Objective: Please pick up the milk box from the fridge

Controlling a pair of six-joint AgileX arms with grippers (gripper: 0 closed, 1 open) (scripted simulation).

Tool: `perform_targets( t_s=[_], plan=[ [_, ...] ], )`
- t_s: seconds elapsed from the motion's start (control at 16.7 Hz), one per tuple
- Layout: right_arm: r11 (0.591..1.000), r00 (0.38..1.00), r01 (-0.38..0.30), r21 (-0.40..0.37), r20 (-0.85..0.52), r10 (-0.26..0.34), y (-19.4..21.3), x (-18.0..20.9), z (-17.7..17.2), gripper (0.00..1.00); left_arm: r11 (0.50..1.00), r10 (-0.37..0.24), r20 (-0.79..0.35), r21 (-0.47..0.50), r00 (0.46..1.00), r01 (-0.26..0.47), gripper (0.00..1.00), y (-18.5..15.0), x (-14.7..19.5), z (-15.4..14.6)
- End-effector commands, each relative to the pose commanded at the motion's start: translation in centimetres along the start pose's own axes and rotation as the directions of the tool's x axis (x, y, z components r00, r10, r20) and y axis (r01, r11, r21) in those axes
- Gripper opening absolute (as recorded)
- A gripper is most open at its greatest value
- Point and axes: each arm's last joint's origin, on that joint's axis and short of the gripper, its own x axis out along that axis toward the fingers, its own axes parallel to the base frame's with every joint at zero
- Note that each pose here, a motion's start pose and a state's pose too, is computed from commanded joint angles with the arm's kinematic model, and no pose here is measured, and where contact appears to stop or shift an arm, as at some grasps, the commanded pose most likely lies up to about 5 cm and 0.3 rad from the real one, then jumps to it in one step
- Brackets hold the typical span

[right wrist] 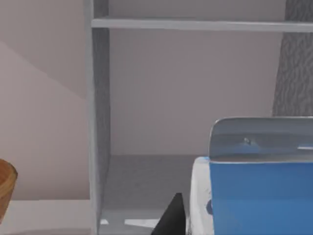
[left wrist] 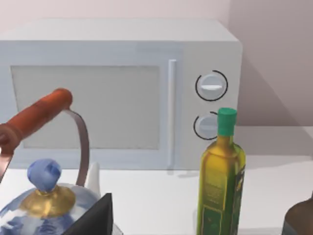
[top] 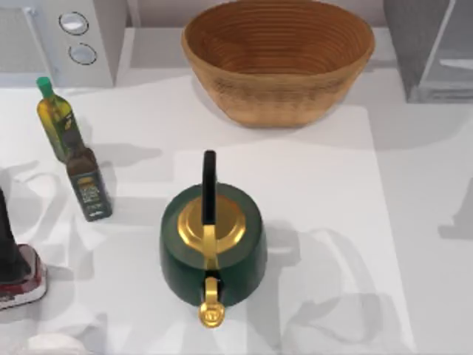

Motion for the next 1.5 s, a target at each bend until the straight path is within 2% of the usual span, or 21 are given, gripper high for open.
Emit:
perform_targets(
  t_s=[0.18, 0.42, 0.84, 1.08, 1.26, 1.5],
  plan=[
    [1.0, 0.999, -0.025, 0.017, -0.038, 0.025, 0.7, -2.1, -2.9, 0.0, 1.0, 0.0, 0.0, 0.0, 1.0, 0.0, 1.0, 0.0, 0.0, 0.0],
    [0.997, 0.993, -0.063, 0.032, -0.093, 0.066, 1.3, -2.9, -5.6, 0.0, 1.0, 0.0, 0.0, 0.0, 1.0, 0.0, 1.0, 0.0, 0.0, 0.0],
    [0.997, 0.993, -0.067, 0.033, -0.099, 0.07, 1.3, -2.9, -5.7, 0.0, 1.0, 0.0, 0.0, 0.0, 1.0, 0.0, 1.0, 0.0, 0.0, 0.0],
    [0.995, 0.99, -0.095, 0.014, -0.106, 0.096, 1.4, -2.0, -5.3, 0.0, 1.0, 0.0, 0.0, 0.0, 1.0, 0.0, 1.0, 0.0, 0.0, 0.0],
    [0.989, 0.979, -0.15, 0.006, -0.136, 0.149, 1.7, -0.5, -5.2, 0.0, 1.0, 0.0, 0.0, 0.0, 1.0, 0.0, 1.0, 0.0, 0.0, 0.0],
    [0.962, 0.931, -0.269, 0.037, -0.245, 0.27, 2.4, 2.4, -6.8, 0.0, 1.0, 0.0, 0.0, 0.0, 1.0, 0.0, 1.0, 0.0, 0.0, 0.0]
  ],
)
